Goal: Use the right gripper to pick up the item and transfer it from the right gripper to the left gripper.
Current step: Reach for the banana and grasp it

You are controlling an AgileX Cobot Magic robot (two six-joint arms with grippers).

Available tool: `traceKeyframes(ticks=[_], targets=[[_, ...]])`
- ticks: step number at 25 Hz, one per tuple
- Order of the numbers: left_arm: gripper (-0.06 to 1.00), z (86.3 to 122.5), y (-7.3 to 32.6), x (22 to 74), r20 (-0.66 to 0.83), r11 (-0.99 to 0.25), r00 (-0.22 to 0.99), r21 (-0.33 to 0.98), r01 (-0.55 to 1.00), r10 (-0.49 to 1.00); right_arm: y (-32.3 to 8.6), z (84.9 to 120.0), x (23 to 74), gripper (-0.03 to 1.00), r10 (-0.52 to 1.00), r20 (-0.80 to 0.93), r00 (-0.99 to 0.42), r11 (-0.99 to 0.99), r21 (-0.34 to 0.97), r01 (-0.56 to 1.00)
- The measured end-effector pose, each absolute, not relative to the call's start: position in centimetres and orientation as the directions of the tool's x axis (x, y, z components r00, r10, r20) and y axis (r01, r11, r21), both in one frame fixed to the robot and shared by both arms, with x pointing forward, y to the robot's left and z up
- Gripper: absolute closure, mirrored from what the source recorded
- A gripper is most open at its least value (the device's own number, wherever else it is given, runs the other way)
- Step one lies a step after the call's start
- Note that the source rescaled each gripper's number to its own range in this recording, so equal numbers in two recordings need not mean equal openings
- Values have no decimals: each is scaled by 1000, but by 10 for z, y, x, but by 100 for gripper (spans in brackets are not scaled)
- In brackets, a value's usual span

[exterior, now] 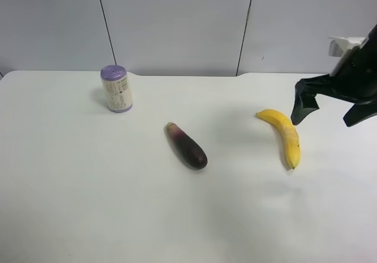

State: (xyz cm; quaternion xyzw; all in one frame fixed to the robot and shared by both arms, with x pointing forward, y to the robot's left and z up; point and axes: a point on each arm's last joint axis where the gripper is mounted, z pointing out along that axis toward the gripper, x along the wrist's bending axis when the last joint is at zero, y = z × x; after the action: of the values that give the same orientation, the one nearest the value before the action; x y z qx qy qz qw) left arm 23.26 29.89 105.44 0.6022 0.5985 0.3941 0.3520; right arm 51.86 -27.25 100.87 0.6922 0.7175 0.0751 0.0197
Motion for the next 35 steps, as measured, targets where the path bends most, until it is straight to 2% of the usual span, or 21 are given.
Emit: traceKeyframes(ticks=[13, 25, 35], targets=[[-6, 1054, 299, 233, 53, -36, -27, 896, 443, 998, -271, 944, 544, -3, 996, 66, -62, 63, -3, 998], [-6, 1054, 299, 233, 53, -36, -27, 896, 443, 998, -271, 910, 558, -3, 991, 58, -119, 119, 15, 993], [-6, 1054, 299, 233, 53, -36, -27, 896, 443, 998, -271, 883, 561, -3, 989, 60, -136, 139, -36, 990]])
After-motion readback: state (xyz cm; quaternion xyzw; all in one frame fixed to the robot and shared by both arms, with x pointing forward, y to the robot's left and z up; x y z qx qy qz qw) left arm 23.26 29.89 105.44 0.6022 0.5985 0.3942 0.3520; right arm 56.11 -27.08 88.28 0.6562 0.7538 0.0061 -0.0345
